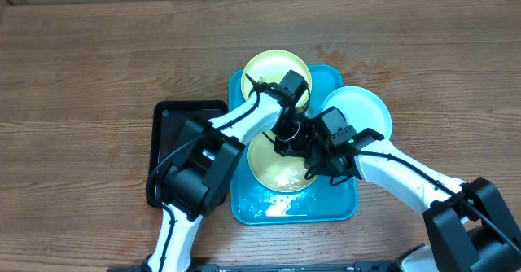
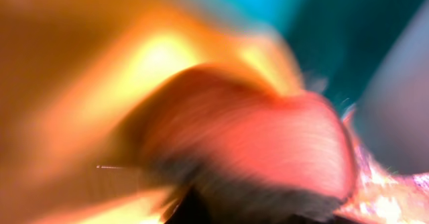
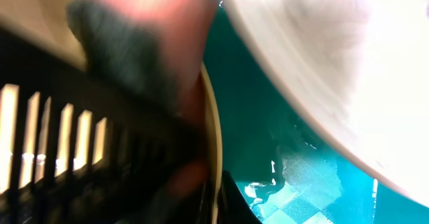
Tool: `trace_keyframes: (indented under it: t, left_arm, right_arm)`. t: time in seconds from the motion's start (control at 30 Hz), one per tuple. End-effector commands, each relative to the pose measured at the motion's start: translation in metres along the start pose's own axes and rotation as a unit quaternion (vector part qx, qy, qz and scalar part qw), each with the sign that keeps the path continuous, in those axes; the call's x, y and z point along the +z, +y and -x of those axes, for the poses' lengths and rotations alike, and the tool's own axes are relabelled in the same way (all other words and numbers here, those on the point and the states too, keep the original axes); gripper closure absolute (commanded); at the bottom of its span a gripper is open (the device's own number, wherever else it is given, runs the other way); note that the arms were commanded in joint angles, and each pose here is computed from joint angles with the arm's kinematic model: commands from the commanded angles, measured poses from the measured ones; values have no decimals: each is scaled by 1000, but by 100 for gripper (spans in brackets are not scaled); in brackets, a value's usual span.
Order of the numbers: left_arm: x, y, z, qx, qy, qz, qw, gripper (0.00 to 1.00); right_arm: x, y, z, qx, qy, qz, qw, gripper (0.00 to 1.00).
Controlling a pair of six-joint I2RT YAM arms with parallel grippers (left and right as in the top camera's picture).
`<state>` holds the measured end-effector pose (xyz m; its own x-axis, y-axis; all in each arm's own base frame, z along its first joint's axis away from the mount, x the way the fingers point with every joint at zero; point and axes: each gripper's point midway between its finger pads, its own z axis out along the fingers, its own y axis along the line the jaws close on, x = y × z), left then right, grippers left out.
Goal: Clean dirty plates on tray and stack at the side
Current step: 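Scrub the lower yellow plate again with the left-held sponge, then return the sponge to the black tray with the left gripper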
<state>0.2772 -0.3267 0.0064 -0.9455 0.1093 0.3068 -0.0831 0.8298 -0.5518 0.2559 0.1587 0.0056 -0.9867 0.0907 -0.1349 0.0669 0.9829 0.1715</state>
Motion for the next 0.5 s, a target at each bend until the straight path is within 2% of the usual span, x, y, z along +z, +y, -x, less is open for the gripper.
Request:
trace_keyframes:
  t: [0.0, 0.27, 0.37, 0.47]
  left_arm:
    - [17, 41, -26, -45, 52, 62, 996, 96]
    - [-39, 87, -13, -52, -43, 217, 974, 96]
    - [-59, 102, -8, -46, -80, 275, 957, 96]
    - [-78, 122, -1, -51, -116, 345, 930, 96]
  right_arm:
    - [10, -19, -7, -1, 8, -38, 999, 96]
    - [10, -19, -6, -1, 7, -38, 999, 96]
    - [10, -19, -6, -1, 7, -38, 999, 96]
    - [10, -19, -7, -1, 7, -38, 999, 96]
